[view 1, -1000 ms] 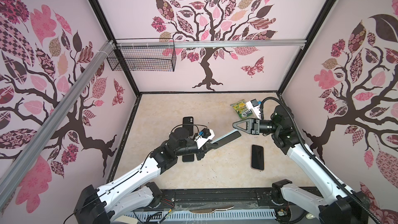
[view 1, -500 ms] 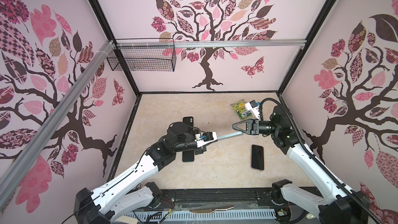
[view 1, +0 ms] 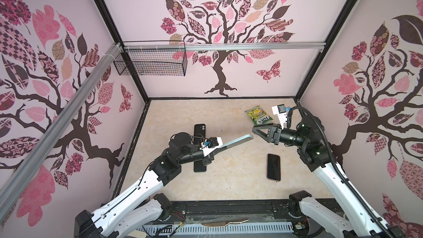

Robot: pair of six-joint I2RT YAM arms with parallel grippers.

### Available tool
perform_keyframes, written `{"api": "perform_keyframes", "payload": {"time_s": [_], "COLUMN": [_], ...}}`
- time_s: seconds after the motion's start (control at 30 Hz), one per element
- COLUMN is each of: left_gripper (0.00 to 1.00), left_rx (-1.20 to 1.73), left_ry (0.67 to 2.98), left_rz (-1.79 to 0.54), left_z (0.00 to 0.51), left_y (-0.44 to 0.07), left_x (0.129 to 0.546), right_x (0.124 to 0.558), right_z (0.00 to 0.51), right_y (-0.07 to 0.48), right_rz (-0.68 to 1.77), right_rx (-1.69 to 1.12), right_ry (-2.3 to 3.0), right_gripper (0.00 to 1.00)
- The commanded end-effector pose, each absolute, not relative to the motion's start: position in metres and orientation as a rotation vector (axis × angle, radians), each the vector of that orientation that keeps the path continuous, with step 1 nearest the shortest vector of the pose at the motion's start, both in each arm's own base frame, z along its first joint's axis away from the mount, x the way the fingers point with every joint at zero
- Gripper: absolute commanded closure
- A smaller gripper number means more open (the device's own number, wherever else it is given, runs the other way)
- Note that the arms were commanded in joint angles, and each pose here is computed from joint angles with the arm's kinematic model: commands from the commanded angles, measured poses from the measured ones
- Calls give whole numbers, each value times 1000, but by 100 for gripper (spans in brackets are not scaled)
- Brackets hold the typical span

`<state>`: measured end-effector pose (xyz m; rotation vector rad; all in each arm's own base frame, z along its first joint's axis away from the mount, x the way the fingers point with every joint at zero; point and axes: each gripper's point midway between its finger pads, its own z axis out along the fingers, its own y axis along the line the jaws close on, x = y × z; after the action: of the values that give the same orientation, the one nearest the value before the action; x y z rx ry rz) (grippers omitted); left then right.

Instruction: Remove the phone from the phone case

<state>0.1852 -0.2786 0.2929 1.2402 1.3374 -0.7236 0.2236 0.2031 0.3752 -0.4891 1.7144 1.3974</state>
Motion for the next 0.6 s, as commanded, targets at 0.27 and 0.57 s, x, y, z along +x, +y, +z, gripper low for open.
{"api": "perform_keyframes", "payload": {"time_s": [0.27,0.57], "left_gripper": [100,100], "left_rx": [1240,1234], "left_ry": [1285,1295], "left_rz": [-911,-923], "left_z": [300,302], "left_y": [-286,-287], "left_x": [164,165], "right_x": [173,167], "right_z": [390,377], "right_y": [230,236], "right_rz": [1422,1458], "right_rx": [-896,-948], "right_ry": [1560,1602], "right_gripper": [43,46]}}
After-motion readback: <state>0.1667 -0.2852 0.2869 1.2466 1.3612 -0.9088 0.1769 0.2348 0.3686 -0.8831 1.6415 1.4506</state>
